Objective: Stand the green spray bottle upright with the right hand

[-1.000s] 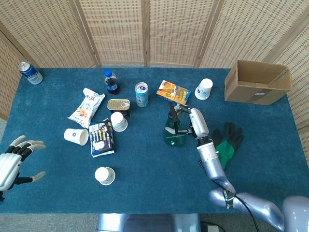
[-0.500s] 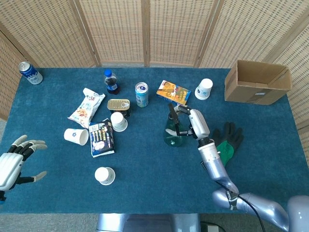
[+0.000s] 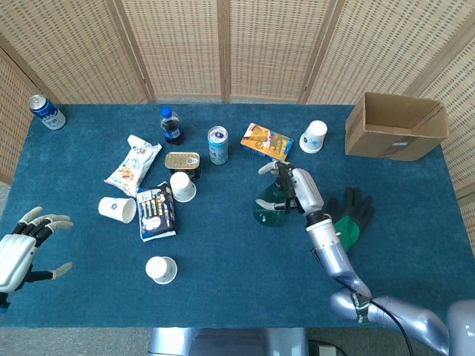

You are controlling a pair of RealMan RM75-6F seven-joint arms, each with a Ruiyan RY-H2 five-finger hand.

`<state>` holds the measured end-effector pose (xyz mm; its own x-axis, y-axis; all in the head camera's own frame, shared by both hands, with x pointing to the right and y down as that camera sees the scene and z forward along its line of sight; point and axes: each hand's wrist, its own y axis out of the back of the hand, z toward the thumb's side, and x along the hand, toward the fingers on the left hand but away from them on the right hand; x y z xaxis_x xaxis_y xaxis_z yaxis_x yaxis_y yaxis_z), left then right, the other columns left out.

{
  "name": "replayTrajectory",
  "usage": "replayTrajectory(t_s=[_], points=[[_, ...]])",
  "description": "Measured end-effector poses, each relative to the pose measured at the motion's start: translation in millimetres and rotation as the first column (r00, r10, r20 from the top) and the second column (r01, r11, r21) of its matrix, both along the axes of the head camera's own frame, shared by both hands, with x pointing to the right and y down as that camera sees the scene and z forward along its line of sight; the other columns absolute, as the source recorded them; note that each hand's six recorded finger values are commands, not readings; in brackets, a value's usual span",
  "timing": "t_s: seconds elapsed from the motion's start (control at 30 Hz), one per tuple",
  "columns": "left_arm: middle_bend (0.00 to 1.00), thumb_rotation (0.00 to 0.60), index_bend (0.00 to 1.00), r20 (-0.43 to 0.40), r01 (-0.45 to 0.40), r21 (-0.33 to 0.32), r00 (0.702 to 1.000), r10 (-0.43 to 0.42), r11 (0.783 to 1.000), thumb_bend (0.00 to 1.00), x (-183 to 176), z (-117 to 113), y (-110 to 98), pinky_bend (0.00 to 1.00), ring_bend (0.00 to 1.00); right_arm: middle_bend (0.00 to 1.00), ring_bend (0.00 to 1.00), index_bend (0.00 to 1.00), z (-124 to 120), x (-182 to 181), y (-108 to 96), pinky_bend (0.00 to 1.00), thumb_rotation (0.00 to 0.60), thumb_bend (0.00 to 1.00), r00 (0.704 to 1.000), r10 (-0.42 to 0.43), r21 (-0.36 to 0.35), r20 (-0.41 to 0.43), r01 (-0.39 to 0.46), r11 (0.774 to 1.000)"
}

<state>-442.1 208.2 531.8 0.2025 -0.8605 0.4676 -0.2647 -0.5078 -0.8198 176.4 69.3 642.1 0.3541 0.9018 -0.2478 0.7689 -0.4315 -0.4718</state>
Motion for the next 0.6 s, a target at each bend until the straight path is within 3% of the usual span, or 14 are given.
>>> replayTrajectory(t_s=[0.2,0.6], points=[[0.27,0.591,0.27,-0.001,-0.003,0.001,1.0,0.003,1.0,0.18,1.4,0.1,-0.5,0.03,0.22,0.4,0.29,0.35,-0.2,1.3,0.8,0.3,0.6,0.07,1.0,-0.008,-0.005,-0.004,0.008,1.0],[0.27,0.594,0.27,-0.008,-0.016,0.002,1.0,0.016,1.0,0.18,6.5,0.6,-1.8,0.05,0.22,0.38,0.28,0.31,-3.9,8.9,0.1,0.27,0.6,0.07,1.0,-0.014,0.003,-0.012,0.014,1.0]])
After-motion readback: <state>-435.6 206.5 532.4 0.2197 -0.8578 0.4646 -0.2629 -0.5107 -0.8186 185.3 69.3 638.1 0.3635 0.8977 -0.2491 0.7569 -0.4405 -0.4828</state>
